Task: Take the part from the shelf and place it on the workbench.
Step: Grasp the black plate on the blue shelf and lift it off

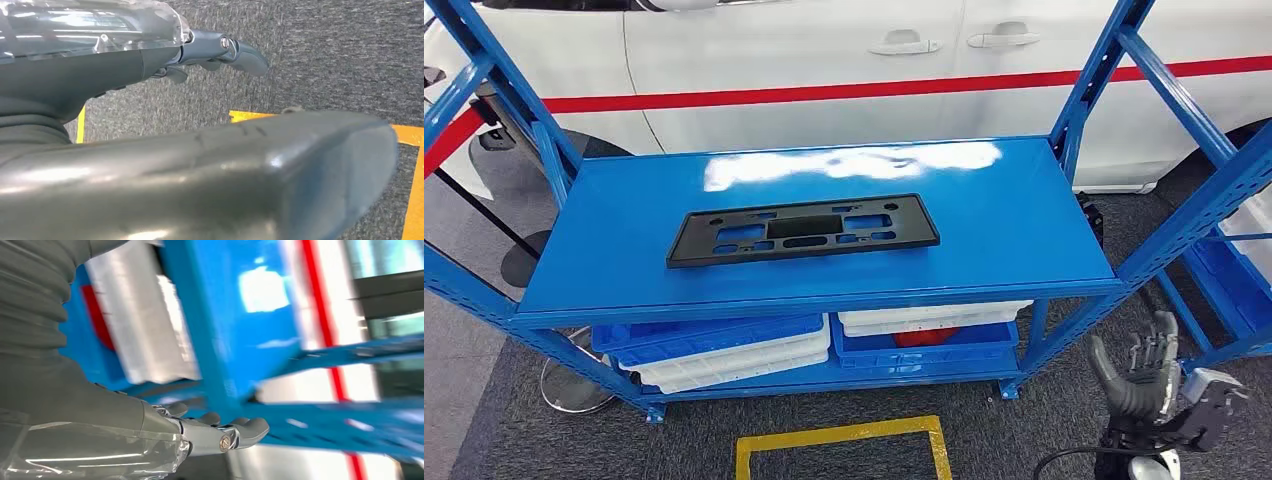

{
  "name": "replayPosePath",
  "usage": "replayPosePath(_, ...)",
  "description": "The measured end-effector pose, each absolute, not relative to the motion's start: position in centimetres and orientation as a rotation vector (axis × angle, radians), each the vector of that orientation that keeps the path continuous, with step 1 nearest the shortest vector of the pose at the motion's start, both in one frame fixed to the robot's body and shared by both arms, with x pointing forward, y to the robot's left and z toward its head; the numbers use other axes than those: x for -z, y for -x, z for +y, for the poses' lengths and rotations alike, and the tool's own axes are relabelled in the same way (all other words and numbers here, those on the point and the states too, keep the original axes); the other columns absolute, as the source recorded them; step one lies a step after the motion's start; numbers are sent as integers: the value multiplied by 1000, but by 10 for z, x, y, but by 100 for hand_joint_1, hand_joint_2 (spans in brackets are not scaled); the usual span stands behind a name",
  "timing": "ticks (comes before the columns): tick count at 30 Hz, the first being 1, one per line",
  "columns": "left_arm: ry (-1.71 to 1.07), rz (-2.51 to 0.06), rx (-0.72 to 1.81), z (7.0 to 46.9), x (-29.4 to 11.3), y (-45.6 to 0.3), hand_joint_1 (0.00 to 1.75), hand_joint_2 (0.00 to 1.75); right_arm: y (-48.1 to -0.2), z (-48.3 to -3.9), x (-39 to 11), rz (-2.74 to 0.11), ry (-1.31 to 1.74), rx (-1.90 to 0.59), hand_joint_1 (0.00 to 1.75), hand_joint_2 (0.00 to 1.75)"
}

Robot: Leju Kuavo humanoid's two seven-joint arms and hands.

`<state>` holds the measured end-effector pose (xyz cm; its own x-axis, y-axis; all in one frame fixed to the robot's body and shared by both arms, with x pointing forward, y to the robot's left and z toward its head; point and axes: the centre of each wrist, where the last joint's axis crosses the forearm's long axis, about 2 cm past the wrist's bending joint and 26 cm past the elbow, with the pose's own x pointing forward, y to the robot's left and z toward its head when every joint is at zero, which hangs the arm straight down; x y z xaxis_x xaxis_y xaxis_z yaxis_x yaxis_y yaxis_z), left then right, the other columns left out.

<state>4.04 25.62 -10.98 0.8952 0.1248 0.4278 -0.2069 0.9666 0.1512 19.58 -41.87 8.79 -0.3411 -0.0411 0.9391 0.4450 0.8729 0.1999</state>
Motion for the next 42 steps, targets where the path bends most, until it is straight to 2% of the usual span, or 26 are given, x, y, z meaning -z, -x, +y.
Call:
replayPosePath(8, -186, -438, -133, 253, 109, -43, 0, 0, -202, -424, -134, -2038, 395, 276, 0, 175)
replayPosePath(20, -171, -447, -95, 246, 108, -48, 0, 0, -246, -373, -158, -2105, 542, -60, 0, 175)
replayPosePath(31, -161, -436, -58, 242, 108, -50, 0, 0, -287, -303, -169, -2129, 606, -306, 0, 175)
replayPosePath(42, -163, -427, -34, 239, 107, -53, 0, 0, -320, -205, -190, -2222, 595, -540, 0, 175)
